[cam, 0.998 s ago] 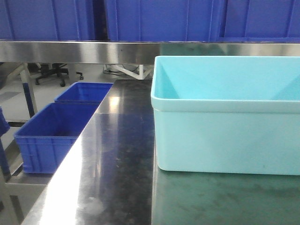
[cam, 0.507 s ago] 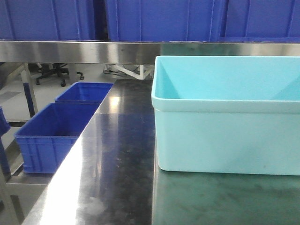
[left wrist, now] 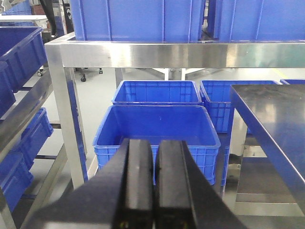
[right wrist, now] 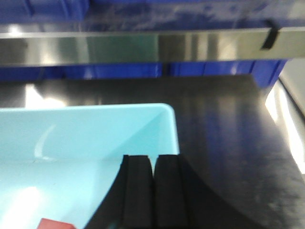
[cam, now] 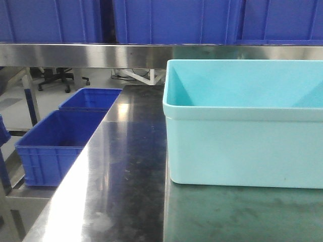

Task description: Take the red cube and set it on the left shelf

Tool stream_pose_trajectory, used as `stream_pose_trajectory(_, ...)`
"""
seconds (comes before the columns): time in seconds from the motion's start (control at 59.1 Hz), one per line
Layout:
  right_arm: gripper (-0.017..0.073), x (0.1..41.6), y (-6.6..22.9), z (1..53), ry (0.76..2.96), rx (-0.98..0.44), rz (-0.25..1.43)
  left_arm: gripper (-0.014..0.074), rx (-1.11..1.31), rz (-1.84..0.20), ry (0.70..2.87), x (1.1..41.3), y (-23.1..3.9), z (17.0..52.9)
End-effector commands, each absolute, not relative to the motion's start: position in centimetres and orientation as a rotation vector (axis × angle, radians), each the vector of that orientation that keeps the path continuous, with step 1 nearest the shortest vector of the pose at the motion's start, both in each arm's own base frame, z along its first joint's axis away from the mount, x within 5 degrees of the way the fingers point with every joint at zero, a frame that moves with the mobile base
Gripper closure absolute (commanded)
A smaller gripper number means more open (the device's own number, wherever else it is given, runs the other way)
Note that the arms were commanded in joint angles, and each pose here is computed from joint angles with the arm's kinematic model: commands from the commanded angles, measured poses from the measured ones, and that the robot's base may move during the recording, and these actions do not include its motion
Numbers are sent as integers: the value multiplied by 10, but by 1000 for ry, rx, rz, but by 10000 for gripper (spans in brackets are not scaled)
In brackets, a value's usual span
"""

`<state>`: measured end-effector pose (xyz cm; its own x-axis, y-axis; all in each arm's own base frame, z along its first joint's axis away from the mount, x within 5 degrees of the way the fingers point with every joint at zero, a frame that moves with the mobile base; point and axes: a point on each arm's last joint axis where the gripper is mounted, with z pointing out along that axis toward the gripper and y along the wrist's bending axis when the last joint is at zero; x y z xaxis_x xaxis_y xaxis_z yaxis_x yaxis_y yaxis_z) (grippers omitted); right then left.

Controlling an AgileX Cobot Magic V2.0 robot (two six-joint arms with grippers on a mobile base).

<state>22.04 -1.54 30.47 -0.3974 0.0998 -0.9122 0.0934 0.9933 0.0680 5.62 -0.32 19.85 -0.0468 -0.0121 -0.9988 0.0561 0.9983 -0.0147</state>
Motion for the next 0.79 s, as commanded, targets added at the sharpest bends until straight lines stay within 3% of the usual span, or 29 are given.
stream_pose_trajectory(0.0, 513, 242, -6, 326, 1979, 81, 31, 492, 35, -66, 1536, 56, -4, 200)
stream_pose_trajectory(0.457, 496, 294, 44, 311, 2276, -111, 132, 492, 35, -66, 1536, 56, -4, 200)
stream_pose_trajectory(0.524, 410, 295, 48, 308, 2293, -123, 141, 492, 35, -66, 1536, 56, -4, 200)
stream_pose_trajectory(0.693, 12, 292, 50, 305, 2332, -128, 149, 492, 35, -66, 1536, 56, -4, 200)
stream_pose_trajectory(0.778, -31, 292, 50, 304, 2341, -129, 149, 492, 35, -66, 1536, 56, -4, 200)
